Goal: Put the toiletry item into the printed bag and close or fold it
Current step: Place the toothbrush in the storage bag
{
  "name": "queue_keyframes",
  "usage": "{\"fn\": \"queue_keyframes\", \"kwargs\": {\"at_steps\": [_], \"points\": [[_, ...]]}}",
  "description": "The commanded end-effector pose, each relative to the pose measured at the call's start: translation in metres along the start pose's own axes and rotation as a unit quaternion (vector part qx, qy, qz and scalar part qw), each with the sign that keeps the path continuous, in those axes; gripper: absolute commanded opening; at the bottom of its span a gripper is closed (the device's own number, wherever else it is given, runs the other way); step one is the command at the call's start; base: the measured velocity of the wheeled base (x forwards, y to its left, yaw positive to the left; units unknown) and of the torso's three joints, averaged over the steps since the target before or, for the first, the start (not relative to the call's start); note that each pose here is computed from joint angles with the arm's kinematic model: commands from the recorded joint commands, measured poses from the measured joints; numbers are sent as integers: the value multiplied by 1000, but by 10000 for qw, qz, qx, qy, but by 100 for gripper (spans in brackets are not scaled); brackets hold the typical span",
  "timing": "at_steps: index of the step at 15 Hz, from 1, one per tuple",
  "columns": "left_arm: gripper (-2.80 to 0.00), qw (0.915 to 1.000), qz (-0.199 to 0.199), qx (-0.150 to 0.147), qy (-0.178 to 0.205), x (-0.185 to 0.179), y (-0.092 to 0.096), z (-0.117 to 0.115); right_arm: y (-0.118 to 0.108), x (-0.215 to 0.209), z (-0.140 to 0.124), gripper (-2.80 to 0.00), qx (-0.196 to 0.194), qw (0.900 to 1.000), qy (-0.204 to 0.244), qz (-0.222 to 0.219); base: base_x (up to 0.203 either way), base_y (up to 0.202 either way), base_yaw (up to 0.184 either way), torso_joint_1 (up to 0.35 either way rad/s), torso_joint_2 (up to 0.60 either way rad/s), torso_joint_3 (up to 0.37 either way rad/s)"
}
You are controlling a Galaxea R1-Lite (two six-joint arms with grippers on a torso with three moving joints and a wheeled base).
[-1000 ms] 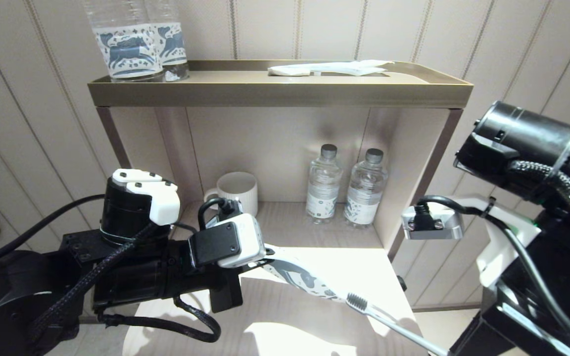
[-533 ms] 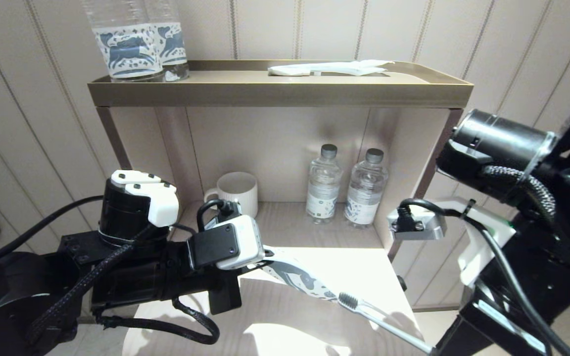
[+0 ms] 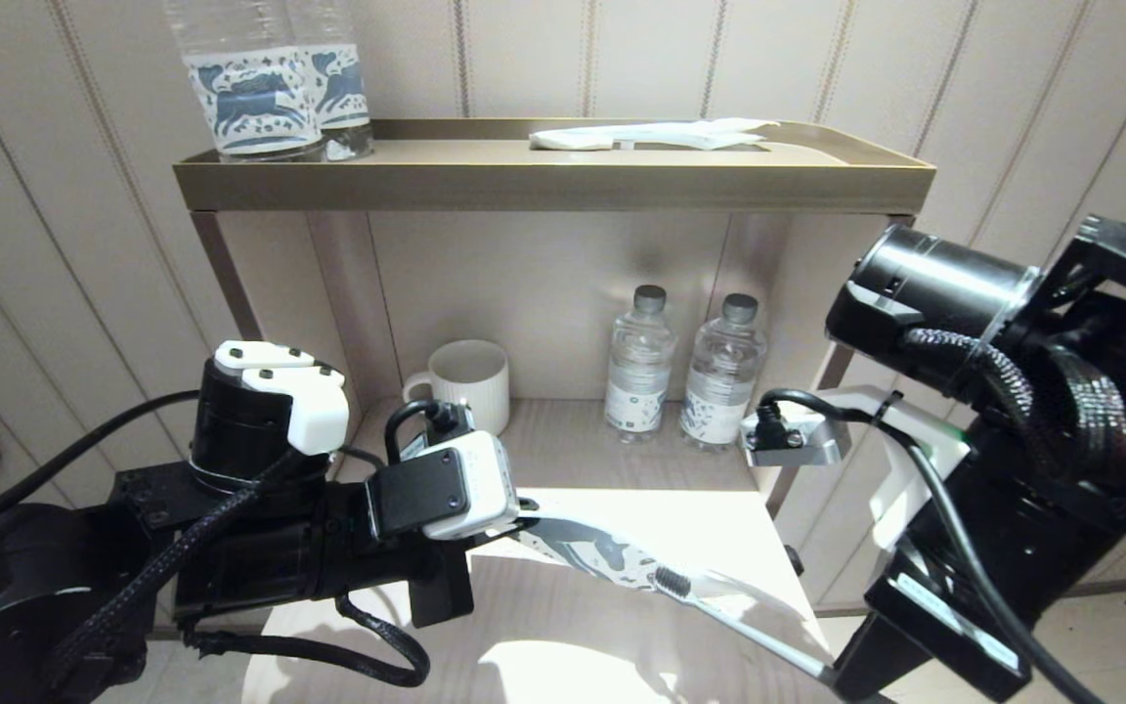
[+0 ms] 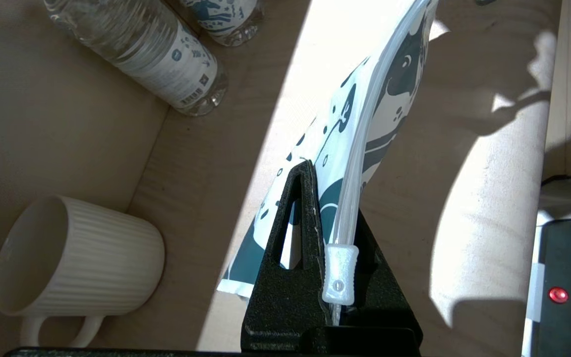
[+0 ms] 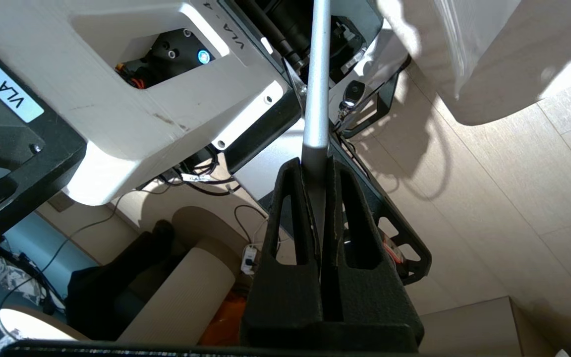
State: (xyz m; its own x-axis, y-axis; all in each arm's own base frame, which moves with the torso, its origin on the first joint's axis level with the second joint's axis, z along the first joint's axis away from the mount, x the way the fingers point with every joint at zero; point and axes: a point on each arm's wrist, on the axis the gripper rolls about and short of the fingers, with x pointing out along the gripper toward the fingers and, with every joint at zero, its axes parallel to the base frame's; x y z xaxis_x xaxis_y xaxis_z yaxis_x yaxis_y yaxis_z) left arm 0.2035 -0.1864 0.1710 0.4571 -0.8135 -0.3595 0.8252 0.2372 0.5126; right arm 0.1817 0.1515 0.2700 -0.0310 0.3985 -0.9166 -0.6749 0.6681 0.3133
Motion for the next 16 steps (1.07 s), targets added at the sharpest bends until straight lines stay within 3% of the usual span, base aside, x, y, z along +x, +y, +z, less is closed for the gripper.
{"fn": "queue_keyframes", "kwargs": {"at_steps": [1,6,16], "points": [[-280,10000,-28,13,8,3,0,-1,3,-6,-7,-280,-26,10000,-57,10,0,0,0,0,0,0],[-280,10000,-42,9,11,7,1,-2,10,-17,-26,-280,-128,9998,-182,12,0,0,0,0,0,0],[-280,10000,-11,27,-2,3,1,0,-3,6,-5,-280,-4,9999,-29,-106,0,0,0,0,0,0]]}}
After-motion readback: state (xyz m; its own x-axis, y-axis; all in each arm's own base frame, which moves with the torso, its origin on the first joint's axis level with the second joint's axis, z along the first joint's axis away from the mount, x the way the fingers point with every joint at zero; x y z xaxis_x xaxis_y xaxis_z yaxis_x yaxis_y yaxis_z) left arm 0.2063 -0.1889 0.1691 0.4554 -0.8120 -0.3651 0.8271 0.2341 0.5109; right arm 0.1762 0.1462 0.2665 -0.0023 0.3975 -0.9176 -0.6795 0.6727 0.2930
